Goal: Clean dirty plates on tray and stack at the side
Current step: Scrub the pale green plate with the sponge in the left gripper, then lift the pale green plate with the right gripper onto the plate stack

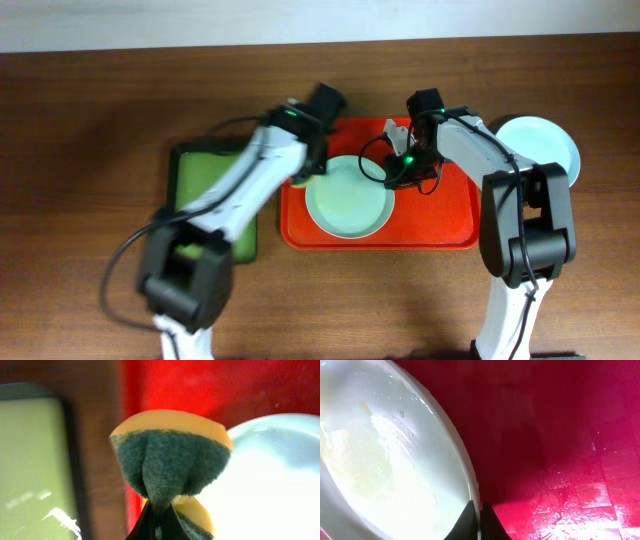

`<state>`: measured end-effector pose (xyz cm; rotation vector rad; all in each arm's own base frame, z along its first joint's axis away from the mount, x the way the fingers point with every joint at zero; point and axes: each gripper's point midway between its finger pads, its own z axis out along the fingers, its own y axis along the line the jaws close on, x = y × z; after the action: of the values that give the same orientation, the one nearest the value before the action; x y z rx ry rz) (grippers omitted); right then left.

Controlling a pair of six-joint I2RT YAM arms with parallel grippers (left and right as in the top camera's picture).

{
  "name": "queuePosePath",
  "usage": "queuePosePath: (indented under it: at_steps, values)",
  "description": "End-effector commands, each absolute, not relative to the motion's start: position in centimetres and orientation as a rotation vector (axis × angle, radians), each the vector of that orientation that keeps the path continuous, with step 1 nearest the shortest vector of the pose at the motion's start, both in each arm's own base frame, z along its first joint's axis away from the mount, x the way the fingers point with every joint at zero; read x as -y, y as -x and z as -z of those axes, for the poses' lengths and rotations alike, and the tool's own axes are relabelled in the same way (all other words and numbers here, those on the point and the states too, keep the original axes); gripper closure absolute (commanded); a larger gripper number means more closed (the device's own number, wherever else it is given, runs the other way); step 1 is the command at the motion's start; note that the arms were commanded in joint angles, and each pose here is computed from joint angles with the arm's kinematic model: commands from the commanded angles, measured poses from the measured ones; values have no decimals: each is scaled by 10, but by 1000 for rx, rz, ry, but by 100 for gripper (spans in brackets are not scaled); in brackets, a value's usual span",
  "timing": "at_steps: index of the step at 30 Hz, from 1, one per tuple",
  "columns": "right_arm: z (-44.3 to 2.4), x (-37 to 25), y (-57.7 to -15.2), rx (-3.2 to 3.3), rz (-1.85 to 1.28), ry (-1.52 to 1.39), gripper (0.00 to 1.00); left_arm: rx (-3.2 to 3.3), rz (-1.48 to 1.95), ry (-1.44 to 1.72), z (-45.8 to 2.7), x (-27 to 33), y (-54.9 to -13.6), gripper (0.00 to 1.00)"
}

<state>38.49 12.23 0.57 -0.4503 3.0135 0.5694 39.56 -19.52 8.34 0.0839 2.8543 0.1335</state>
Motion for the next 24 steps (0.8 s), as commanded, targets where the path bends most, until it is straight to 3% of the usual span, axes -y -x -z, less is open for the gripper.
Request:
queuePosePath:
  at_steps: [1,3,6,8,11,12,13,14,17,18,21,24]
  values:
    - [9,-107,-381,-3064,-472,443,96,-2859,-145,197,-144,111,-391,100]
    - [9,-107,-383,-3052,-471,443,96,-2949,-261,389,-124,48,-376,100]
    - [8,-108,-384,-3051,-471,438,96,-3001,-281,575,-80,3,-359,100]
    - [4,-108,-388,-3054,-471,376,96,-3018,-202,603,-49,4,-351,100]
    - [-24,-112,-400,-3036,-467,389,96,-3010,-128,591,-30,11,-351,89]
    - [-40,-113,-406,-3023,-435,402,96,-3009,-93,546,-30,17,-355,75]
    - [-60,-112,-412,-3007,-346,412,96,-3025,-39,447,-31,23,-358,46]
    - [-78,-109,-417,-2987,-190,388,96,-3028,-33,390,-36,25,-361,29]
    - [-148,-95,-427,-2753,532,369,96,-2991,-22,399,-83,23,-375,25]
    - [-170,-102,-425,-2653,693,419,96,-2975,-17,397,-92,23,-377,1]
    - [-251,-129,-419,-2160,1273,495,96,-2980,-19,397,-94,23,-374,1]
    - [-309,-155,-401,-1804,1545,470,96,-2973,-17,391,-94,25,-376,0]
